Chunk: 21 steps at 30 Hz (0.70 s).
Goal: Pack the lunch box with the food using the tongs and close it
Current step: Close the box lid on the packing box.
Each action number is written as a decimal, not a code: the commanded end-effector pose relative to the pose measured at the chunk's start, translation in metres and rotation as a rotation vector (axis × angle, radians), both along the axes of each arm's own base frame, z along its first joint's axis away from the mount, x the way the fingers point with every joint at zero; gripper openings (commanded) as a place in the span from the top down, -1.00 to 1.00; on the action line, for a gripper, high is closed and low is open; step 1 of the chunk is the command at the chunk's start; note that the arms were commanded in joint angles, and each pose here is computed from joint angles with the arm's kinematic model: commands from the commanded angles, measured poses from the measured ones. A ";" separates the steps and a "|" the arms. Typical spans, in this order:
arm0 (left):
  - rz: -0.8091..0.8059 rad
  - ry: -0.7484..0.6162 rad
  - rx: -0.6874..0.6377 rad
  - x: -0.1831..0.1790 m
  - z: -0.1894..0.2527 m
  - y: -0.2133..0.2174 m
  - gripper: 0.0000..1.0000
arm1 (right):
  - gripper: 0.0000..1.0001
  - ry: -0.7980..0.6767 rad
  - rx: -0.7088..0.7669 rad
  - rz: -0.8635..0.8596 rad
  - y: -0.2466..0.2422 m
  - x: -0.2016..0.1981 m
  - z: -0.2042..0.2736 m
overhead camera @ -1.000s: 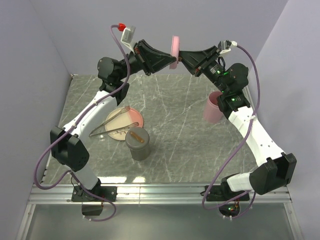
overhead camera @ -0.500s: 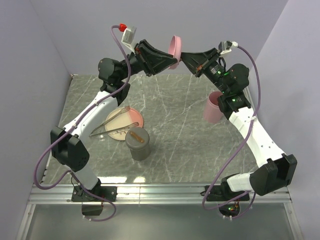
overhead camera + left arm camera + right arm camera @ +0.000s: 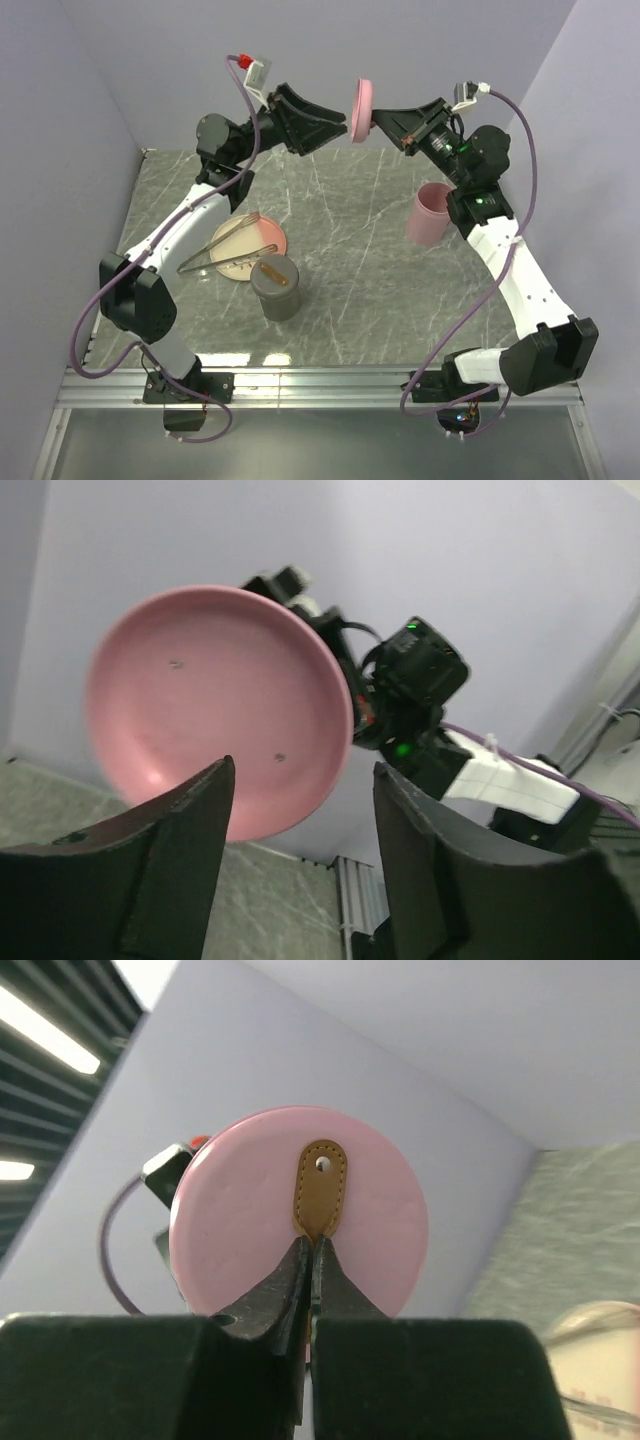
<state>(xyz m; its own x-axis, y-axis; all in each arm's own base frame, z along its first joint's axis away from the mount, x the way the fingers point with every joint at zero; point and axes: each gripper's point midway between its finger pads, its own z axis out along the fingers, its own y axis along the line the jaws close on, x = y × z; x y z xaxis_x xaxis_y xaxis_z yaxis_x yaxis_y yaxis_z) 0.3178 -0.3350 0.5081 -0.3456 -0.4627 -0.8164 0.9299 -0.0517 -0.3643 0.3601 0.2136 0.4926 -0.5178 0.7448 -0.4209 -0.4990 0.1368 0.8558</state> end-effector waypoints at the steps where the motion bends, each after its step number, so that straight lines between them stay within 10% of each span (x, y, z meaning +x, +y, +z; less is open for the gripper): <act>1: 0.093 -0.004 0.036 0.007 0.008 0.029 -0.29 | 1.00 -0.126 -0.143 -0.080 -0.020 -0.015 0.010; 9: 0.338 -0.020 0.372 0.040 -0.040 0.073 -0.98 | 1.00 -0.192 -0.613 -0.279 -0.077 -0.013 -0.050; 21: 0.436 -0.094 0.628 0.035 -0.082 0.099 -0.99 | 1.00 -0.054 -1.281 -0.420 -0.175 0.005 -0.140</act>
<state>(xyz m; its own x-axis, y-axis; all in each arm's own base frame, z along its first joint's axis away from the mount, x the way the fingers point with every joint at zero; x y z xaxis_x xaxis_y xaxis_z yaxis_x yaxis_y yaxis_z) 0.3627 -0.2473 0.4238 -0.2101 -0.0475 -0.9765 0.8495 0.4855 -0.2064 0.3651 0.0636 0.3722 -0.2507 0.1077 -0.9621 -0.2782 0.9439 0.1781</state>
